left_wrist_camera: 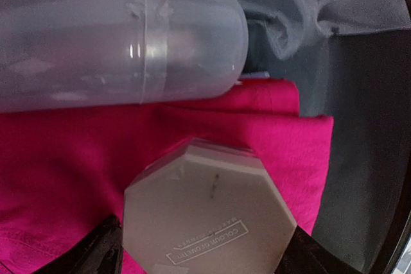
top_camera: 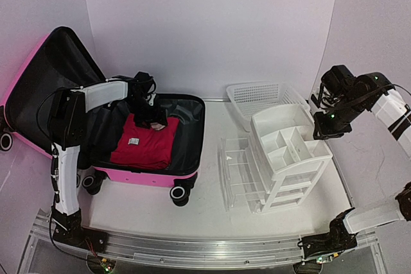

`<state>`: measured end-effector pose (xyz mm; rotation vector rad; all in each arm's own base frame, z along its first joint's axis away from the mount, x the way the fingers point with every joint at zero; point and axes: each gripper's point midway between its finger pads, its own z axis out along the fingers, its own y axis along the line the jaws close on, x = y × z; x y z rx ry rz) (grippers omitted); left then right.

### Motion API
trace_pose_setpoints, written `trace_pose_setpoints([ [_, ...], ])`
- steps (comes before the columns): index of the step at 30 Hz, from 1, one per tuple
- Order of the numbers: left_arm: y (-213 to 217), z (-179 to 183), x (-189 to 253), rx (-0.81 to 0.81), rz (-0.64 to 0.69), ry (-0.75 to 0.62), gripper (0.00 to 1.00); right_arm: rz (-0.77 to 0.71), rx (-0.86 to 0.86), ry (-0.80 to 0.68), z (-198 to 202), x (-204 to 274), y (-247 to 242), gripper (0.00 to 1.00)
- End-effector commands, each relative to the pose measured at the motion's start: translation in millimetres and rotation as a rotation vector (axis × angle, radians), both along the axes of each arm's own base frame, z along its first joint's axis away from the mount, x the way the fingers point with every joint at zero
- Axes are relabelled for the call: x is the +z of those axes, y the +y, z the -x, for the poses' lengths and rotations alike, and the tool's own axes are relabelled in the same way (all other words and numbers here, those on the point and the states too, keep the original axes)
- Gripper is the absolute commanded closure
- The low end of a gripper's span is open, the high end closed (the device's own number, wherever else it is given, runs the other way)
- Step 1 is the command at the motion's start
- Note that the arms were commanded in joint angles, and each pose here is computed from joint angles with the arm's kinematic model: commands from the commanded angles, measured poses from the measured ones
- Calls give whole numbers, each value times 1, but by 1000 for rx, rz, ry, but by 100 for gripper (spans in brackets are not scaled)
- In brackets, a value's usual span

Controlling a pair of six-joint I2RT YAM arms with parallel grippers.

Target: Open, take out, and arrange the luggage

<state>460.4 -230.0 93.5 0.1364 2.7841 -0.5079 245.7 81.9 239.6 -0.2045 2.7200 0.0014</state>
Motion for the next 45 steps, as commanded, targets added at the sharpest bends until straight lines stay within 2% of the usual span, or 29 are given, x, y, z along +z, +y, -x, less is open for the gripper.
trace_pose_setpoints([
  [1, -5, -22, 23, 1, 8, -91, 26, -18, 2, 15, 9, 2, 0, 77],
  [7, -7, -17, 41, -33, 29, -124, 44, -23, 1, 21, 9, 1, 1, 78],
  [10, -7, -6, 59, -48, 30, -155, 50, -25, 0, 25, 10, 0, 1, 78],
  [13, -13, 14, 85, -80, 3, -215, 51, -23, 1, 22, 10, 1, 0, 78],
  [16, -40, 48, 112, -180, 9, -290, 51, -26, 3, 25, 11, 1, 1, 78],
  [19, -85, 99, 141, -342, 40, -404, 51, -32, 6, 33, 12, -1, 2, 78],
  [23, -146, 173, 166, -521, 219, -508, 52, -36, 7, 42, 13, -3, 3, 78],
  [26, -188, 217, 173, -632, 291, -542, 52, -43, 9, 43, 14, -3, 4, 79],
  [30, -243, 259, 167, -764, 314, -568, 52, -49, 10, 46, 14, -3, 5, 79],
  [34, -272, 266, 144, -824, 266, -556, 52, -58, 11, 45, 15, -2, 6, 79],
  [38, -287, 272, 113, -890, 158, -553, 52, -58, 8, 36, 15, 0, 5, 79],
  [42, -295, 270, 97, -900, 105, -560, 51, -59, 9, 38, 16, -1, 5, 79],
  [45, -300, 267, 82, -897, 74, -543, 46, -59, 8, 46, 17, -3, 5, 79],
])
